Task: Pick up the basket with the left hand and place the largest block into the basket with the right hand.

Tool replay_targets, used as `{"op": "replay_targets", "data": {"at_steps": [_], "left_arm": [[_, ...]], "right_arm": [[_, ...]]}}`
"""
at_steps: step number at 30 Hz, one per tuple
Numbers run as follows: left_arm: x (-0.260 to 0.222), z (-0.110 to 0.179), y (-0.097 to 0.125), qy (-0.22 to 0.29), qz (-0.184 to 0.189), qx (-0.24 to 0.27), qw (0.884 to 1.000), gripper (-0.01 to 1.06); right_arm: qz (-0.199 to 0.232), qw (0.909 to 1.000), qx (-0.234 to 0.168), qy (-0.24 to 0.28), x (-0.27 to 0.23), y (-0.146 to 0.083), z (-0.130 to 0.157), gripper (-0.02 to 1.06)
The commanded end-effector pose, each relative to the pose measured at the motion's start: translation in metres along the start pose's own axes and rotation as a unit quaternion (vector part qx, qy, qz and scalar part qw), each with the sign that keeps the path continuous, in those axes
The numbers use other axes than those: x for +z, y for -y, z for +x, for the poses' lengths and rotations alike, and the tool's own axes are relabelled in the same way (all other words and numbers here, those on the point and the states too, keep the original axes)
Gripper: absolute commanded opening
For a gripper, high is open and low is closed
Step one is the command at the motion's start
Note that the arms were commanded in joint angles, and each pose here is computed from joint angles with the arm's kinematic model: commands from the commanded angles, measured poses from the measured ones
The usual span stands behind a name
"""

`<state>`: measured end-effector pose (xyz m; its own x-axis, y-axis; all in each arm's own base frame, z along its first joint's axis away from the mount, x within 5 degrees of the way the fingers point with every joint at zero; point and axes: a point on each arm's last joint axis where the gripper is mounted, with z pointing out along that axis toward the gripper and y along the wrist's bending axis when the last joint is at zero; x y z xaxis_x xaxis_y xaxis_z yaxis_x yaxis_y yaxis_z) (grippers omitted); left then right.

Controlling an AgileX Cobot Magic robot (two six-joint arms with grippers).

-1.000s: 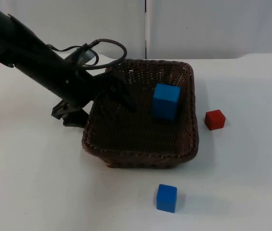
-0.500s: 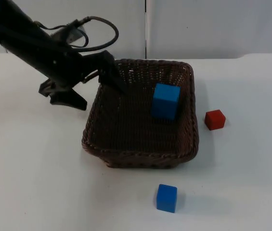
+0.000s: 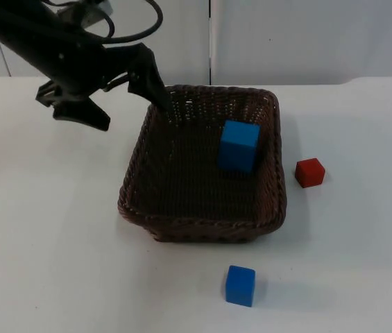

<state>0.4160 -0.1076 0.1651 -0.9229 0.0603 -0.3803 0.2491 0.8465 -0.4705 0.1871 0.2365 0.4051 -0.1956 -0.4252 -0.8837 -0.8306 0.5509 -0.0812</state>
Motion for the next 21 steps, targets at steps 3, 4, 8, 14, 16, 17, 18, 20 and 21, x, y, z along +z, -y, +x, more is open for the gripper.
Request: {"op": "replay_targets", "data": {"at_steps": [3, 4, 8, 14, 16, 17, 18, 20, 21], "left_arm": [[-0.013, 0.010, 0.003, 0.005, -0.012, 0.001, 1.000, 0.98], [-0.015, 0.013, 0.003, 0.003, -0.013, 0.001, 1.000, 0.98], [-0.021, 0.023, 0.005, 0.000, -0.016, 0.000, 1.000, 0.98], [-0.037, 0.041, 0.012, 0.004, -0.021, 0.004, 1.000, 0.98], [-0.041, 0.044, 0.013, 0.006, -0.023, 0.007, 1.000, 0.98], [-0.043, 0.048, 0.014, 0.006, -0.024, 0.004, 1.000, 0.98], [-0.047, 0.053, 0.015, 0.008, -0.026, 0.004, 1.000, 0.98], [-0.055, 0.061, 0.018, 0.014, -0.029, 0.004, 0.999, 0.98], [-0.055, 0.061, 0.018, 0.014, -0.029, 0.004, 0.999, 0.98]], "right_arm": [[0.003, 0.9998, -0.005, 0.017, -0.013, -0.001, -0.005, 0.80], [0.003, 0.9999, -0.006, 0.015, -0.016, -0.001, -0.005, 0.80], [-0.001, 1.0000, -0.003, -0.004, -0.019, -0.002, -0.002, 0.80], [-0.001, 0.9999, 0.001, -0.012, -0.023, -0.003, 0.010, 0.80], [-0.001, 0.9999, 0.005, -0.013, -0.024, -0.004, 0.015, 0.80], [0.000, 0.9999, 0.006, -0.010, -0.027, -0.004, 0.017, 0.80], [0.001, 0.9999, 0.009, -0.007, -0.030, -0.005, 0.021, 0.80], [0.002, 0.9999, 0.016, -0.002, -0.034, -0.006, 0.029, 0.80], [0.002, 0.9999, 0.016, -0.002, -0.034, -0.006, 0.029, 0.80]]}}
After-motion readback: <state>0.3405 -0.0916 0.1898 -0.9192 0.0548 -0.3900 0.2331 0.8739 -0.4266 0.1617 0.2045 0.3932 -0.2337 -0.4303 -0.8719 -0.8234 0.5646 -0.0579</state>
